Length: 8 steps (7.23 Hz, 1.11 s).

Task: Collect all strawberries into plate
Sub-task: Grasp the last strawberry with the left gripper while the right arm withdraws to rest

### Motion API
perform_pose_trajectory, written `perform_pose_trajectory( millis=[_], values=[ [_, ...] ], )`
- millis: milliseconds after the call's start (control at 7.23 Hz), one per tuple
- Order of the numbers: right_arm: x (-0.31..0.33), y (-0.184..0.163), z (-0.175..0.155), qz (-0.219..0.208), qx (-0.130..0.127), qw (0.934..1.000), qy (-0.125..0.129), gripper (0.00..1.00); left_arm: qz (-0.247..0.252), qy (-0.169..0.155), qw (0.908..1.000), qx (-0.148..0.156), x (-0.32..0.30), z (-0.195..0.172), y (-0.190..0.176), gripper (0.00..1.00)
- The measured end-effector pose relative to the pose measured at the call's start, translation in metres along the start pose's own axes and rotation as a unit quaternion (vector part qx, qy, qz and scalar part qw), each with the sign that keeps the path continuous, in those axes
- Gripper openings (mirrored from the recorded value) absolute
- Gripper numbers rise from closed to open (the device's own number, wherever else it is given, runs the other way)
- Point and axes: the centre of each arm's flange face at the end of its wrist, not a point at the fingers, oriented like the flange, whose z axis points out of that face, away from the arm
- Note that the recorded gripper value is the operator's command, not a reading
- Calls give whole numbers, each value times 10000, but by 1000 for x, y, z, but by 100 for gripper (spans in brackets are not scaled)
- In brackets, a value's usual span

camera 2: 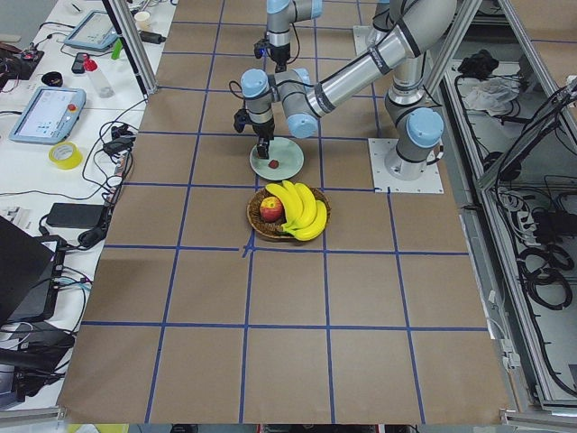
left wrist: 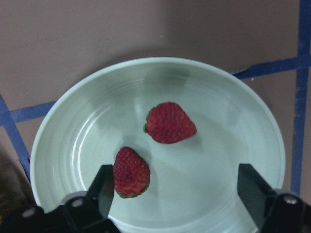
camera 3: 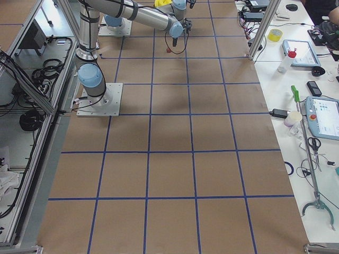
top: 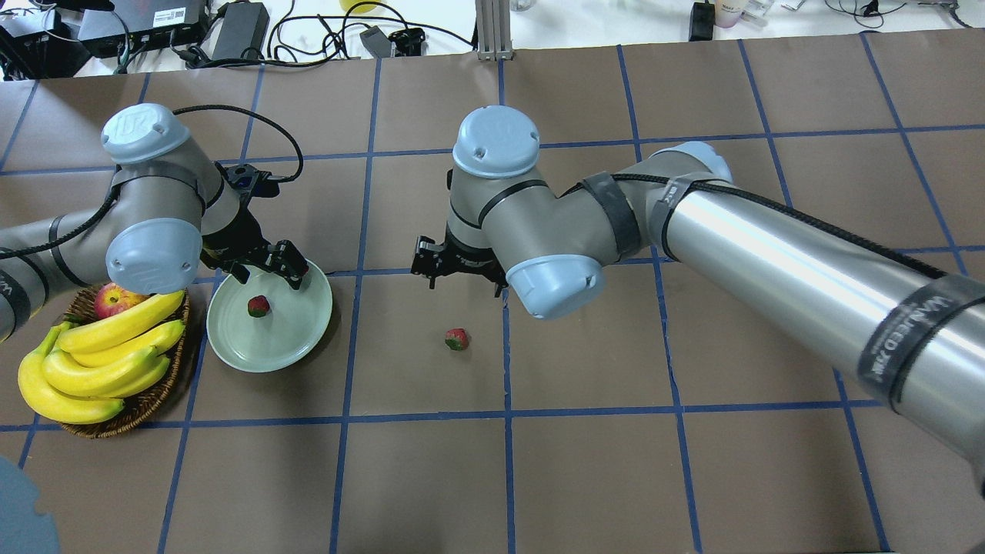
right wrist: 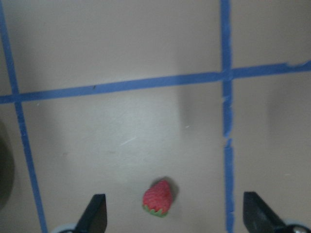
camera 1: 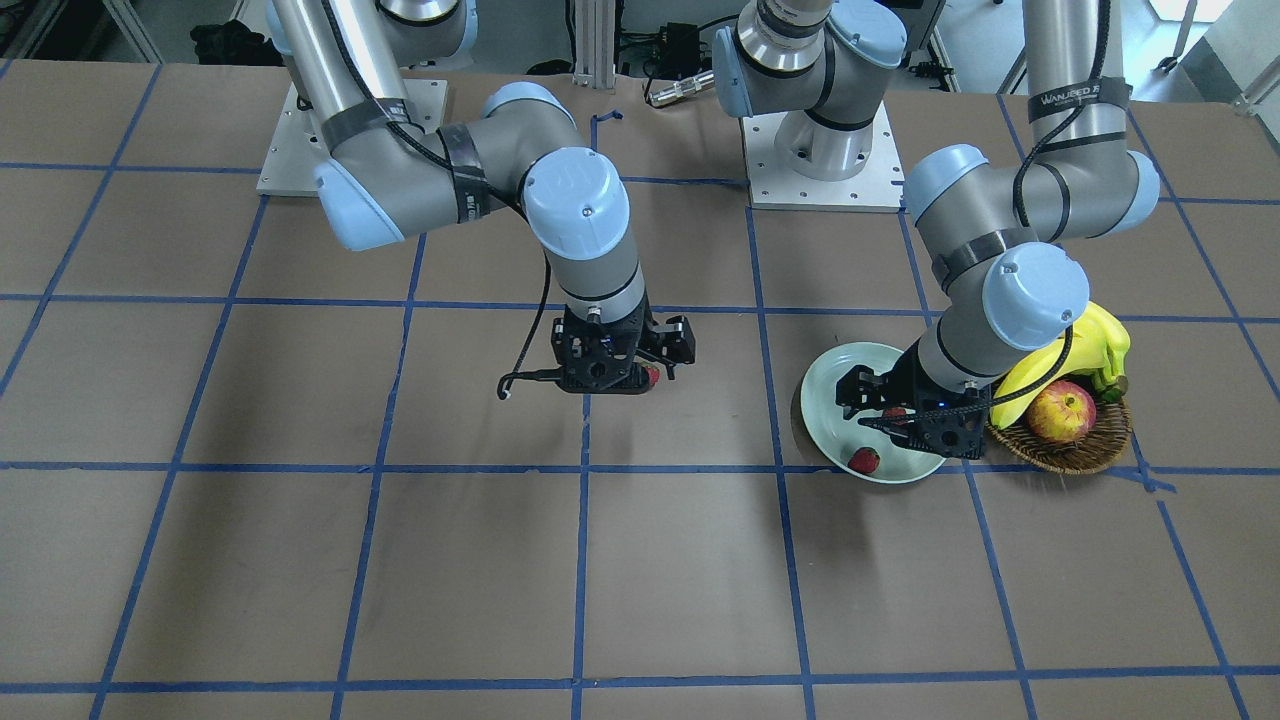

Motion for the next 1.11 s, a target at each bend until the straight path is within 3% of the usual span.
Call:
perform_pose_trajectory(
  millis=[415,692,830,1107],
  values=[
    [96,-37,-94,-211,334,9988,279,100,-315,752,9966,123,57,-14,-1,92],
    [143,-55,-176,65,450,9984,335,100,-508,789,9955,127,144,-7,-3,91],
    [153,-61,-221,74,449,9983,358,100,-544,777,9954,144,188,1,0,84],
    [162,-62,-273,5,520,9972,535,100,-574,737,9956,-88,249,34,10,80]
  ],
)
